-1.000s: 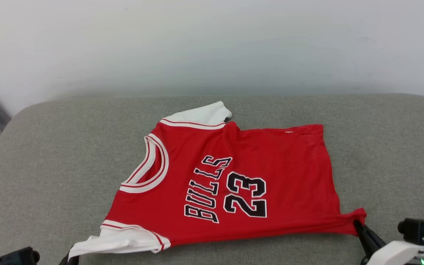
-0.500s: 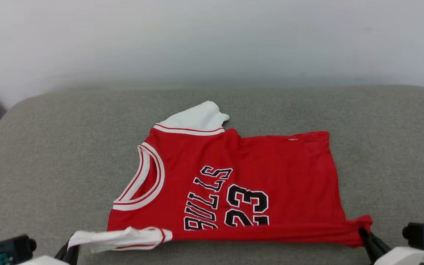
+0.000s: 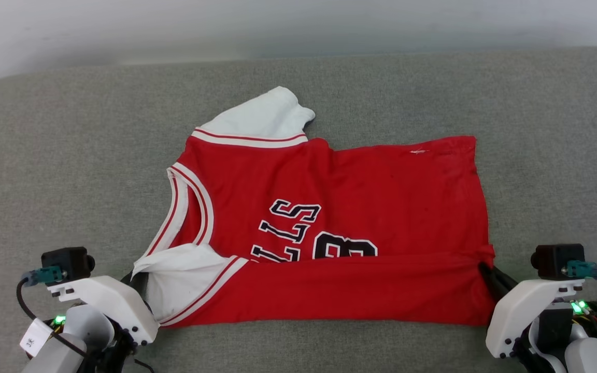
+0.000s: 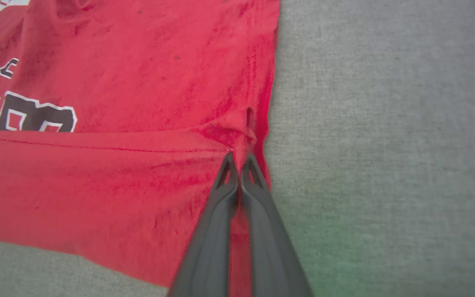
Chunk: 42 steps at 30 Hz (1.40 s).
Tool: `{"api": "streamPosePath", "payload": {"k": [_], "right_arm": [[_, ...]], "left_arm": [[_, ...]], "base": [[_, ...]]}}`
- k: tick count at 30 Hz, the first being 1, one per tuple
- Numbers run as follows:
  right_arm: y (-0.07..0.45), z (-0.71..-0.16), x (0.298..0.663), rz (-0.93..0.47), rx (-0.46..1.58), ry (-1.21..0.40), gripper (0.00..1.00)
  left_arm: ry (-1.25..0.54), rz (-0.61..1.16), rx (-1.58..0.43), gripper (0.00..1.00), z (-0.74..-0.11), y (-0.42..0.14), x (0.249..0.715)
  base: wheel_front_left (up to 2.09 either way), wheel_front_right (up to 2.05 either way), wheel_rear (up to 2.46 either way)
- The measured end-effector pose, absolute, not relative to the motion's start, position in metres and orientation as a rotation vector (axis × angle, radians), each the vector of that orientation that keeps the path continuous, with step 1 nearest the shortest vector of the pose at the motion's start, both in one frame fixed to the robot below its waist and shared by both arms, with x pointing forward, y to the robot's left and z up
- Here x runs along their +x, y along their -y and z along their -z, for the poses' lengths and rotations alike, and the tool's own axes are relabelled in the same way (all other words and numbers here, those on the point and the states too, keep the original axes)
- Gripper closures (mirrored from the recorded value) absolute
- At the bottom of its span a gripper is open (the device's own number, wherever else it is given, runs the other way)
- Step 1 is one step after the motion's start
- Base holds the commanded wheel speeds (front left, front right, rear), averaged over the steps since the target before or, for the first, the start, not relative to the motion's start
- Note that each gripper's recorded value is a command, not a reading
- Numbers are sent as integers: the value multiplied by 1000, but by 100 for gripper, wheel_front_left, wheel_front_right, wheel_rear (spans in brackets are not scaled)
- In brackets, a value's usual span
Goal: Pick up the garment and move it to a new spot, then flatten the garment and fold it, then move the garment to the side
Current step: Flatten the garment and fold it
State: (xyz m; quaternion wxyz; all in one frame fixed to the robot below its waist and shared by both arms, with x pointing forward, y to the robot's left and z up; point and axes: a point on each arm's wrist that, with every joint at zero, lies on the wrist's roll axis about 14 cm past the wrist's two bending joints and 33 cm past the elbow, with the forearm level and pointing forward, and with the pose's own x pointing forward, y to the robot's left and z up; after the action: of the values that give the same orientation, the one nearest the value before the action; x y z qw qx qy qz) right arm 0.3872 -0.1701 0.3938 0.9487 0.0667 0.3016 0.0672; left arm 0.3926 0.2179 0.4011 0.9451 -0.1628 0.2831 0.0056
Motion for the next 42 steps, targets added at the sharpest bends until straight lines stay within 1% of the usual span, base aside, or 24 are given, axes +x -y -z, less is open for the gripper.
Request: {"api": "streamPosePath", "payload": {"k": [2, 3, 5, 6, 7, 8, 9, 10, 11, 12, 15, 18, 21, 26, 28, 32, 34, 35, 36, 38, 42], "right_arm": [[170, -381, 387, -139, 132, -649, 98], [169, -376, 387, -142, 131, -661, 82], [167, -371, 390, -146, 134, -661, 67], [167, -369, 390, -146, 134, -665, 58], [167, -367, 390, -147, 134, -666, 36], [167, -366, 391, -149, 133, -662, 27], [166, -366, 392, -153, 137, -658, 16], [165, -367, 393, -155, 140, -644, 0], [164, -369, 394, -157, 141, -629, 0], [164, -373, 396, -159, 142, -604, 0], [166, -392, 403, -150, 155, -495, 0], [168, -416, 408, -143, 160, -383, 0], [166, -435, 405, -144, 166, -314, 0], [166, -464, 395, -141, 158, -231, 0], [166, -475, 391, -138, 158, -198, 0], [168, -487, 386, -123, 164, -163, 0], [169, -487, 385, -119, 166, -165, 0], [170, -488, 385, -113, 171, -162, 0], [170, -488, 385, -113, 171, -162, 0], [172, -483, 383, -99, 181, -179, 0], [179, -475, 383, -69, 190, -202, 0]], "left_arm": [[-616, -22, -348, 100, -387, -218, 396], [-645, -20, -355, 100, -379, -216, 395], [-673, -10, -370, 100, -370, -212, 398], [-688, 0, -370, 100, -368, -211, 400], [-699, 8, -374, 100, -365, -209, 401], [-700, 12, -383, 100, -364, -208, 402], [-701, 14, -392, 85, -363, -207, 403], [-703, 16, -402, 65, -362, -206, 404], [-695, 17, -403, 25, -363, -206, 406], [-681, 9, -403, 0, -365, -208, 407], [-639, 3, -402, 0, -373, -210, 410], [-593, -21, -379, 0, -387, -224, 412], [-567, -40, -352, 0, -401, -237, 405], [-570, -14, -276, 0, -425, -247, 390], [-605, 30, -241, 0, -433, -244, 383], [-754, 93, -194, 0, -431, -238, 365], [-786, 97, -193, 0, -429, -238, 363], [-845, 109, -206, 0, -425, -235, 359], [-845, 109, -206, 0, -425, -235, 359], [-919, 112, -216, 0, -414, -232, 355], [-995, 115, -240, 0, -396, -226, 356]], "base": [[0, 0, 0], [0, 0, 0], [0, 0, 0], [0, 0, 0], [0, 0, 0], [0, 0, 0], [0, 0, 0], [0, 0, 0], [0, 0, 0], [0, 0, 0], [0, 0, 0], [0, 0, 0], [0, 0, 0], [0, 0, 0], [0, 0, 0], [0, 0, 0], [0, 0, 0], [0, 0, 0], [0, 0, 0], [0, 0, 0], [0, 0, 0]]}}
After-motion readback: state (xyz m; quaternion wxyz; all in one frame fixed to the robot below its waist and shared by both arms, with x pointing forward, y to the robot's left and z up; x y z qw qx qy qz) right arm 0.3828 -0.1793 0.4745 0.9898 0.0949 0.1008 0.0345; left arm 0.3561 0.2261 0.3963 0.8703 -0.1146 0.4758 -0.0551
